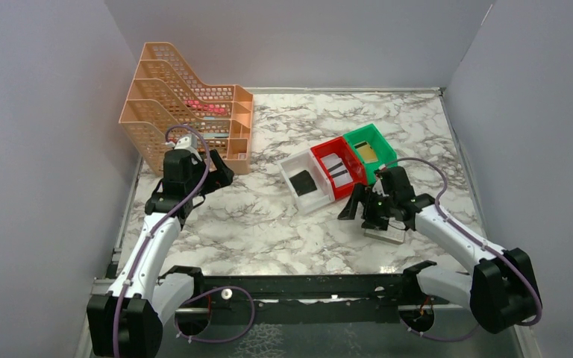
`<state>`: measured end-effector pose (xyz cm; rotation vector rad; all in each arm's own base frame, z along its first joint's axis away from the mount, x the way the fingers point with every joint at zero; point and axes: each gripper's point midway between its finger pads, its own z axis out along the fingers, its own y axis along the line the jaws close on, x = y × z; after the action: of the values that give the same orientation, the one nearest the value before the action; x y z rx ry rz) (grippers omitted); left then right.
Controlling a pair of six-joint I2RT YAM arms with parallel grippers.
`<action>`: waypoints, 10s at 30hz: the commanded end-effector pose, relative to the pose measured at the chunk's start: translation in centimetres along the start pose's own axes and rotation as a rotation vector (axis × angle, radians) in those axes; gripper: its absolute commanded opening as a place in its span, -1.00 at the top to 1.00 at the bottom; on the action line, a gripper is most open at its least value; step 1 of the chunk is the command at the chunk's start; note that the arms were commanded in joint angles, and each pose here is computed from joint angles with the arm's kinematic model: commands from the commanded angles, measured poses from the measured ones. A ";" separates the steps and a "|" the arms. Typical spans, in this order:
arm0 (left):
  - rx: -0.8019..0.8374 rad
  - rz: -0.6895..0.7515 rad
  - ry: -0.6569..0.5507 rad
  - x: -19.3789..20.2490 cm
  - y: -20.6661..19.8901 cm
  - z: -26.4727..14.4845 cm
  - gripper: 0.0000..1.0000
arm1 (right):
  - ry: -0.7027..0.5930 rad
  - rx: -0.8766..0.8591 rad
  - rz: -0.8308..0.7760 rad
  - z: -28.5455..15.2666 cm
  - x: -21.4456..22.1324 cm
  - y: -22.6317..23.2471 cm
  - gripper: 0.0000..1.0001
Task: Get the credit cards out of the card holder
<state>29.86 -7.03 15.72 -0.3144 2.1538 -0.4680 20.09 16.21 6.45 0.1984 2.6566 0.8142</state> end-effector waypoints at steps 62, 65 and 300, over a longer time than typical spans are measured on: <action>-0.006 0.016 0.065 1.3 0.4 0.1 -0.97 | -0.584 0.694 0.303 -6.8 -24.8 -18.1 -1.00; -0.005 0.013 0.068 1.5 0.5 0.1 -0.97 | -0.697 0.598 0.181 -10.1 -25.9 -14.7 -1.00; 0.207 0.653 0.462 28.3 -10.3 -4.2 0.09 | 0.181 0.164 -0.266 9.1 14.4 -0.2 0.97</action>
<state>11.63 -25.87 3.34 0.5754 2.4140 -0.3608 13.96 30.64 1.34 -0.0938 2.5840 0.9086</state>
